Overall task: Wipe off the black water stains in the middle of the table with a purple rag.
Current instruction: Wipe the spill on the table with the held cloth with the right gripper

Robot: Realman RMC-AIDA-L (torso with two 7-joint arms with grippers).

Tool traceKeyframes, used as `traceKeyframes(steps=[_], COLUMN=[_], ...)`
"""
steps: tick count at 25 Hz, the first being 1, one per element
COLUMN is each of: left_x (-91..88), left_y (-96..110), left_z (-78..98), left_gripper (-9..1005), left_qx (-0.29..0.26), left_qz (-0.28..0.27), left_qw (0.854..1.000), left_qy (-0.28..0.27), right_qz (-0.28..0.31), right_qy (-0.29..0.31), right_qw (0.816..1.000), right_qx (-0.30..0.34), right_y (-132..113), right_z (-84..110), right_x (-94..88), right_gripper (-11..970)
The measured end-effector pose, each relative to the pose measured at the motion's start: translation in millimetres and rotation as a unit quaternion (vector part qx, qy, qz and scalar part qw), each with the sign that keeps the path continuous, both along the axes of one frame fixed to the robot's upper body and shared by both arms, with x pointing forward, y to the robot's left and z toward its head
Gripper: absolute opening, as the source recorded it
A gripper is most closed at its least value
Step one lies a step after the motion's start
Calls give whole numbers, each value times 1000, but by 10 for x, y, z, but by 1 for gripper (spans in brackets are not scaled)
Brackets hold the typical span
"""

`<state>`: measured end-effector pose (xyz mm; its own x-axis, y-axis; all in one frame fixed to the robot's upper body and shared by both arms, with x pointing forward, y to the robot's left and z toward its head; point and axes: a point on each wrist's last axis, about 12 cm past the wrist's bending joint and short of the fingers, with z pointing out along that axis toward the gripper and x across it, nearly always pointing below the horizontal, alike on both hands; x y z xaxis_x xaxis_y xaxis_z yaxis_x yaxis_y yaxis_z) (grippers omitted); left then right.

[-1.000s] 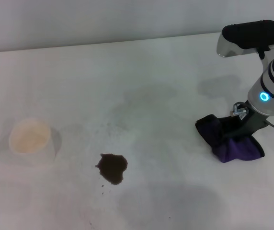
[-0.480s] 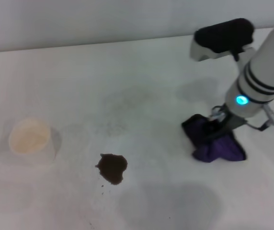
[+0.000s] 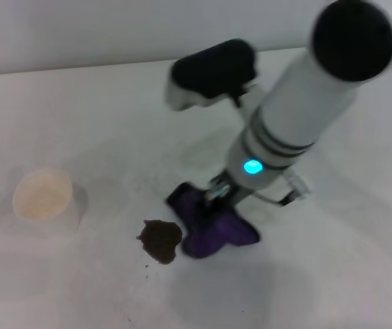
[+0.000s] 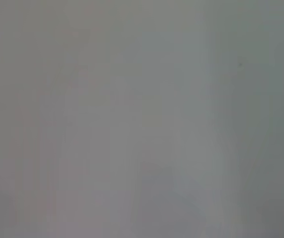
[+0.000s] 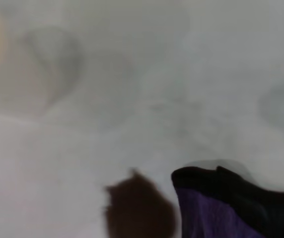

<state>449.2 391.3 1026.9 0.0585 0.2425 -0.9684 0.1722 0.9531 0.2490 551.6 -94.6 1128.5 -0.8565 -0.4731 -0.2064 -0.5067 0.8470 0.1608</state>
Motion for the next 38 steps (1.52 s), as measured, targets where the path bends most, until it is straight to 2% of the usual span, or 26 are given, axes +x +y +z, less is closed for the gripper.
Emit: traceKeyframes(steps=[8, 14, 19, 28, 32, 35, 38], left_x=[25, 20, -21, -65, -64, -64, -59], left_y=[8, 3, 0, 6, 8, 11, 7], left_z=[20, 27, 7, -15, -20, -19, -20], left_gripper=[887, 888, 888, 888, 888, 888, 888], left_qx=[4, 3, 2, 0, 1, 0, 0], left_qz=[-4, -6, -3, 1, 2, 4, 4], left_qw=[1000, 1000, 1000, 1000, 1000, 1000, 1000], left_qy=[-3, -6, -3, 1, 3, 3, 3], right_qz=[74, 106, 94, 20, -7, -2, 32], right_qy=[17, 39, 21, -58, -79, -73, -54], right_qw=[997, 992, 995, 998, 995, 996, 998], right_qx=[29, 52, 34, -24, -53, -52, -18], right_y=[561, 716, 660, 259, 89, 116, 310], right_z=[-66, -88, -100, 17, 0, -39, -64], right_x=[-202, -362, -298, 165, 323, 324, 198], right_gripper=[67, 66, 66, 67, 67, 67, 66])
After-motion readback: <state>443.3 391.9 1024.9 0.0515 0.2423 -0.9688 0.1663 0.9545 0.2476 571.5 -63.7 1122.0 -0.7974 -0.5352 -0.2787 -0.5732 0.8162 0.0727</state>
